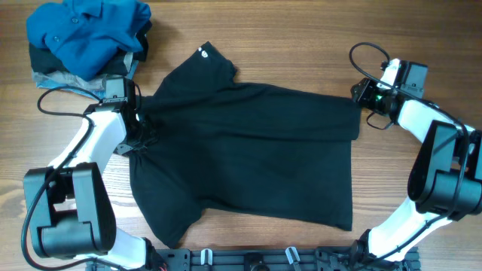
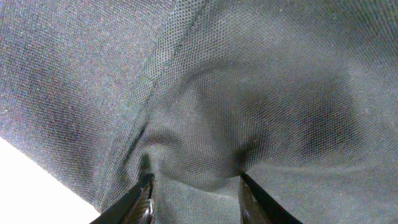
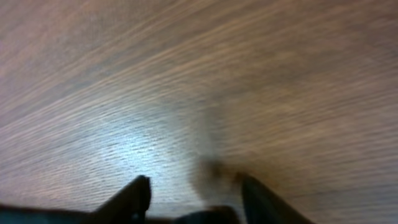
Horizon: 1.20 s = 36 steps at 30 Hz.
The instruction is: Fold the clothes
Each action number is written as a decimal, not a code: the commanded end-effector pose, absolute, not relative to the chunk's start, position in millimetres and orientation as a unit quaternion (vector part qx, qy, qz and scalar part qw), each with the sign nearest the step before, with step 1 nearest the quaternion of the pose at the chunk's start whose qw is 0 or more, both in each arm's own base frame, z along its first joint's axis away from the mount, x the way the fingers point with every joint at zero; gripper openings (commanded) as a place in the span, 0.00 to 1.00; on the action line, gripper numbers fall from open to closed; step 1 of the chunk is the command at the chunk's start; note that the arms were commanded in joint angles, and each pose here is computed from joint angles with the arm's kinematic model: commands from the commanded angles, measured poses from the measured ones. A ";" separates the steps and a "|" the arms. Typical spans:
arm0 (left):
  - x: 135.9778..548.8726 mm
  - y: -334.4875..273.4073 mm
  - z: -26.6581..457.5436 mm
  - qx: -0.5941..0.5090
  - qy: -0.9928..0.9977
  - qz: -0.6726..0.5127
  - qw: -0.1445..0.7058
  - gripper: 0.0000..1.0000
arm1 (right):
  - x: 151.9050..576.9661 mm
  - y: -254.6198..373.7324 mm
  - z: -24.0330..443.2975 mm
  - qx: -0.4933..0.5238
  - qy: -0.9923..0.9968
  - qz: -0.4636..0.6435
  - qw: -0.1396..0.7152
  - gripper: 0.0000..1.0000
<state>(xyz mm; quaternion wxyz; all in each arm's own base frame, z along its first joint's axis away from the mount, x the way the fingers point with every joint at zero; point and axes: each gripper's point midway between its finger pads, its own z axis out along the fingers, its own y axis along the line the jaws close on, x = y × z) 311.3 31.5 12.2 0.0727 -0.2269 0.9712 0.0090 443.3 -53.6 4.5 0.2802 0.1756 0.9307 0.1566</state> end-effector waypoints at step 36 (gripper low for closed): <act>333.9 30.9 69.1 -0.216 0.965 -0.004 0.146 0.45 | 377.7 -11.2 -27.4 0.137 0.971 0.163 0.106 0.57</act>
